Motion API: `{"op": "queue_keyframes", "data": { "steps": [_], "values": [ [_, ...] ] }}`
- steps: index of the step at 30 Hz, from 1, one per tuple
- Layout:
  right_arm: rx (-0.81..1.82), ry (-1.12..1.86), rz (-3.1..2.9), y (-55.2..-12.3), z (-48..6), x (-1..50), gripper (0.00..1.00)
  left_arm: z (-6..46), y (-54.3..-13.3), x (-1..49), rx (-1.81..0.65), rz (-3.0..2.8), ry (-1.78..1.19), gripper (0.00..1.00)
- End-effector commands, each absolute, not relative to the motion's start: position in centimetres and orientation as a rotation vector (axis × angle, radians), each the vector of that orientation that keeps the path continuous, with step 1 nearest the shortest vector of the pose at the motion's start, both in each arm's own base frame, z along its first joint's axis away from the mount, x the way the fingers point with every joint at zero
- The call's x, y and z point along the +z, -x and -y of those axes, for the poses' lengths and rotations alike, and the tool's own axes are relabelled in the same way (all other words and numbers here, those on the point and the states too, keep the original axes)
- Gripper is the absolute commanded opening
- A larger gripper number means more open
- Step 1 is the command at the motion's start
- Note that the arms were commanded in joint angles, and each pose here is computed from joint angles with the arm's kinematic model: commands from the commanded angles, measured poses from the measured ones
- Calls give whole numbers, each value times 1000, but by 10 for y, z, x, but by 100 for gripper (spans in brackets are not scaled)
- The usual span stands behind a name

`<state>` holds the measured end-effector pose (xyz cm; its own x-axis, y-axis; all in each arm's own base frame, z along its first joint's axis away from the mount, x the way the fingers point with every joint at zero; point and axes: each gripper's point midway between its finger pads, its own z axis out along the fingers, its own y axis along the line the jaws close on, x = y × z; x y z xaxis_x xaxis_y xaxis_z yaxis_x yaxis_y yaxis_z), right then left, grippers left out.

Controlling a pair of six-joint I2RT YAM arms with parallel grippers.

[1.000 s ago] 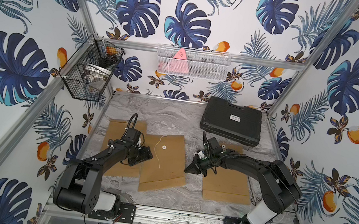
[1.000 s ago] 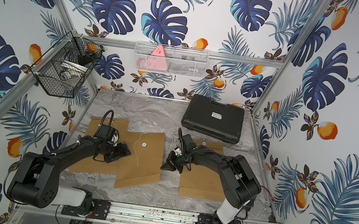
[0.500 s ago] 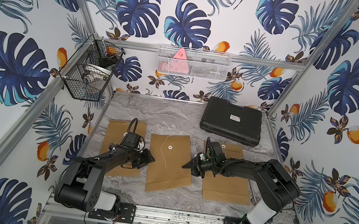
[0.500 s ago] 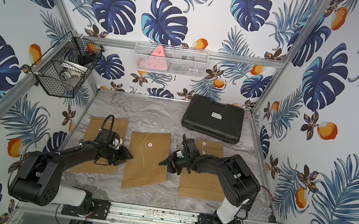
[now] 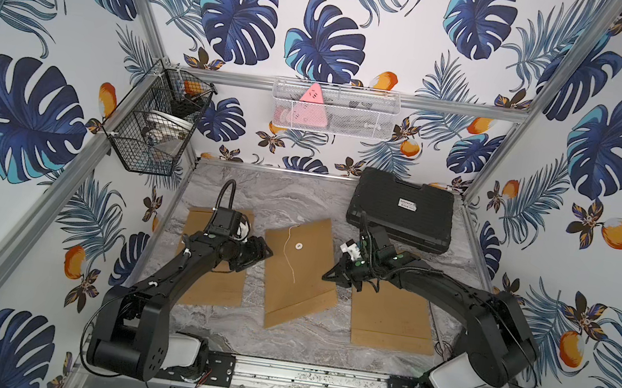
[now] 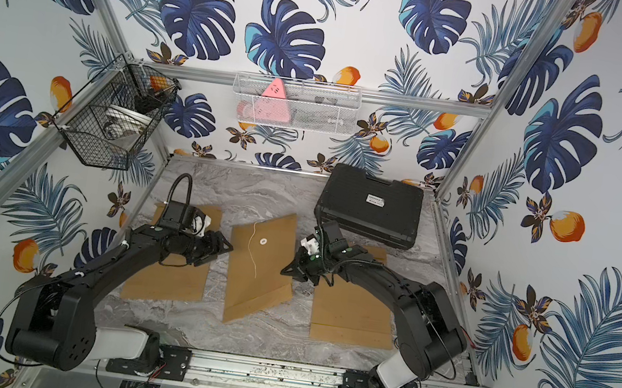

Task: Close the mouth of the file bag
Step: Pick up the file bag from the file bag.

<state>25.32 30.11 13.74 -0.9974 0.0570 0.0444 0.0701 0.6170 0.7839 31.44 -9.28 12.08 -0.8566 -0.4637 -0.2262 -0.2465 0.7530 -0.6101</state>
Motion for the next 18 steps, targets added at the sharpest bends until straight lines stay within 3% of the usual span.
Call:
{"op": "queue_keyframes", "data": {
  "steps": [1,6,12,18],
  "values": [
    [-1239,-63,2938,-246,-283,150,0,87,-321,147,-829,-2537,502,76],
    [-1352,-359,3099,-260,-282,211,0,89,-354,205,-910,-2324,397,82],
    [-1583,-779,3292,-269,-278,297,0,96,-387,254,-1324,-1981,404,88],
    [-1861,-1138,3244,-256,-282,363,0,126,-396,296,-1533,-1821,259,87]
  ]
}}
